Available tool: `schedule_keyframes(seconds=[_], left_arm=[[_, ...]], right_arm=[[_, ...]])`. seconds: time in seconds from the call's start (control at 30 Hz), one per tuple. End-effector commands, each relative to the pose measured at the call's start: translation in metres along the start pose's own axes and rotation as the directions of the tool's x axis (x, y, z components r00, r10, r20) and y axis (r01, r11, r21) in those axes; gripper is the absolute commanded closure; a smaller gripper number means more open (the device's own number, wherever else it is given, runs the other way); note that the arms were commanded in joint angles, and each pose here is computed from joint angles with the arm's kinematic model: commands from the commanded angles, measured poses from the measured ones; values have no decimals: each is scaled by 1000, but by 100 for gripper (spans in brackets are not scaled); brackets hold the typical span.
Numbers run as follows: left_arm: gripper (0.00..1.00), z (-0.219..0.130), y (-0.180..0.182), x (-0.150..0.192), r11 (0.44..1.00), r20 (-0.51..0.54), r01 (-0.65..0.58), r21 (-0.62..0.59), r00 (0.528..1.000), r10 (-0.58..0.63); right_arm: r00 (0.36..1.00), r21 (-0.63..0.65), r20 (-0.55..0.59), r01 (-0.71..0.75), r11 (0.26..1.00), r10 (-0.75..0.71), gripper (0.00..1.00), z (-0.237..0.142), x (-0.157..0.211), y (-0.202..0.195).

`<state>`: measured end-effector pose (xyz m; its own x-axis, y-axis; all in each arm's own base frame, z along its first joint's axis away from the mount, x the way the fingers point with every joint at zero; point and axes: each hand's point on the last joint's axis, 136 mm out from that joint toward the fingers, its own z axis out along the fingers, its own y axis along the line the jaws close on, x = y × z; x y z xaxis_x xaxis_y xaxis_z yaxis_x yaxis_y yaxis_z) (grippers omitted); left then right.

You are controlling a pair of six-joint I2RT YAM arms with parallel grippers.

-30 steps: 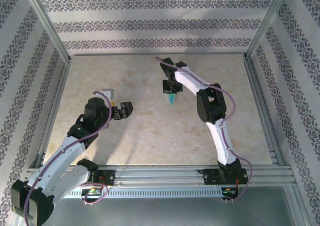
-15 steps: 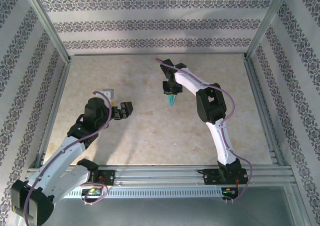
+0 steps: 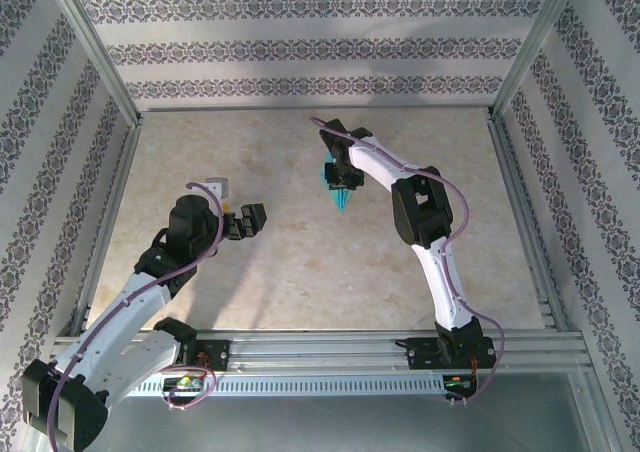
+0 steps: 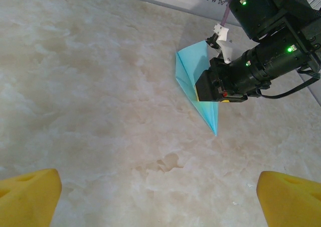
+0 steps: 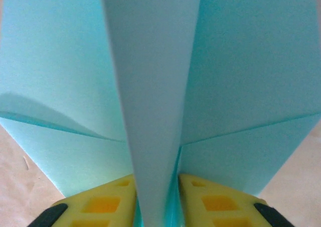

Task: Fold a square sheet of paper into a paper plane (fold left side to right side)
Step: Place the paper plane at the top-center of the table.

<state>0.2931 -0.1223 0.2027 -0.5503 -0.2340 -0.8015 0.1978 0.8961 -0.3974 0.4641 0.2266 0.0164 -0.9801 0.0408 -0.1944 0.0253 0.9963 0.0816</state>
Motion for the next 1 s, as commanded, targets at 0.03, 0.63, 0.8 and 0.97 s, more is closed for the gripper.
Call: schedule_keyframes(seconds=[0.03,0.63,0.8,0.97], left_arm=[[0,-3,-1,-8,1000,8,-15,3,1000,15],[0,-1,-1,-6,1000,2,-10,7,1000,10],[0,-1,-2,-6,1000,3,-7,10,1000,7],[0,-1,-2,-6,1000,3,-4,12,1000,4]], right_arm=[[1000,36,-31,1,999,1,66,9,10,-8],[999,36,16,27,999,-28,57,-13,6,-3],[999,36,29,34,999,-36,57,-21,5,-2],[998,36,41,44,998,-45,56,-26,5,0]])
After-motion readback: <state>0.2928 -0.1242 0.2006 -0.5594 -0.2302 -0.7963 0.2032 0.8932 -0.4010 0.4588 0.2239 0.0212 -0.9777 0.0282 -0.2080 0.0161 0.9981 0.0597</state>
